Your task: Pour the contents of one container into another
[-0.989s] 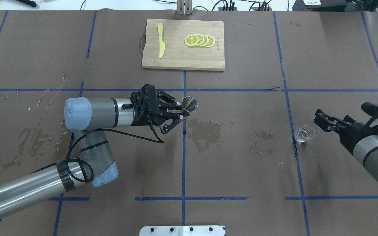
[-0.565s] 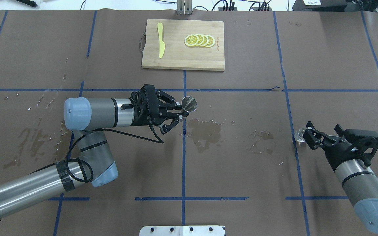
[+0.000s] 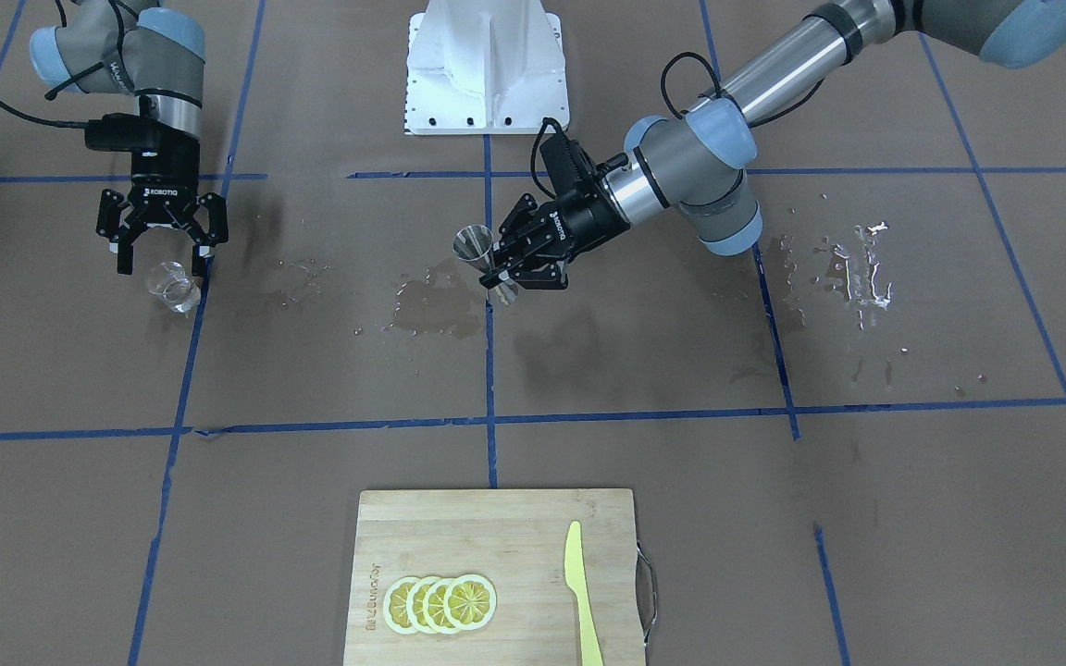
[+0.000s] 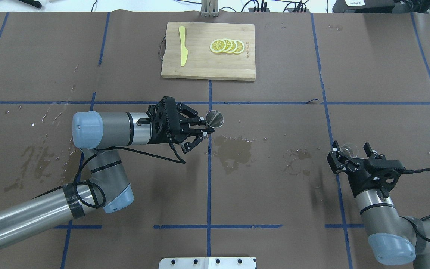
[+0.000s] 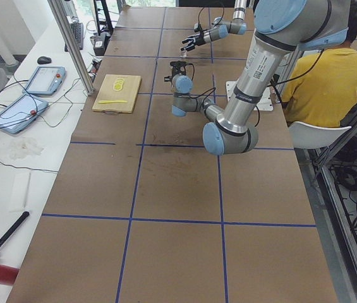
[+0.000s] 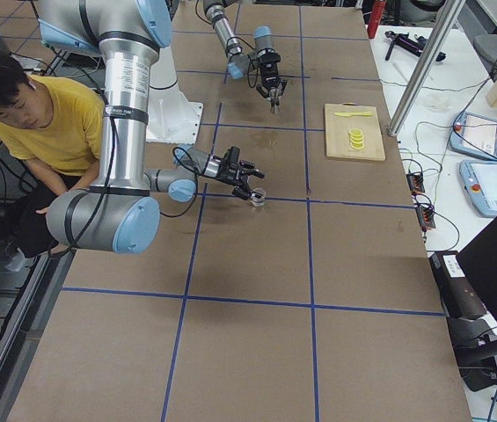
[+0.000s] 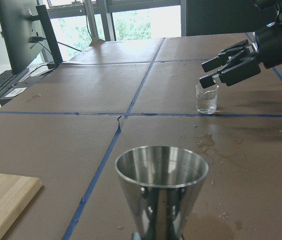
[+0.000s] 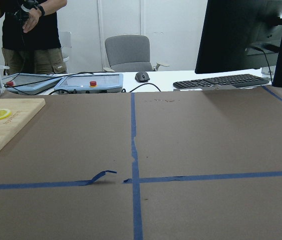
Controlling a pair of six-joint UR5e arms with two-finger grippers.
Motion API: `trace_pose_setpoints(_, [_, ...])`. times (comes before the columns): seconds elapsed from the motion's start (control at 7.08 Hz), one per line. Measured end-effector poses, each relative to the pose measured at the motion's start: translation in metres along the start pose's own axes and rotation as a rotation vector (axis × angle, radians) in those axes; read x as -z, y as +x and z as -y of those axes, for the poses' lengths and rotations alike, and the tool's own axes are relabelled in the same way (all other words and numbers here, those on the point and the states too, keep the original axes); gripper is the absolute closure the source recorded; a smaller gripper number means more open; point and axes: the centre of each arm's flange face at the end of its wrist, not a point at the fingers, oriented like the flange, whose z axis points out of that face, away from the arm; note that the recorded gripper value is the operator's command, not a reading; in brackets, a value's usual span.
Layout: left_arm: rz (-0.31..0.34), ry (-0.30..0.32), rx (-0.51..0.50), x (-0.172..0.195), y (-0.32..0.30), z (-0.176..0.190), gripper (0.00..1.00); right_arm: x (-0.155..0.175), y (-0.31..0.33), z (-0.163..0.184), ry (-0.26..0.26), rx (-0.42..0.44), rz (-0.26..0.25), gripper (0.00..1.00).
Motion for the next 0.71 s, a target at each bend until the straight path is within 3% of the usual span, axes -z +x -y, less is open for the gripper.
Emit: trace_pose_setpoints(0.71, [0.0, -0.001, 0.0, 0.0, 0.0, -0.001, 1.0, -0.017, 0.007, -0.045, 0.032, 0.06, -0.025, 0.03])
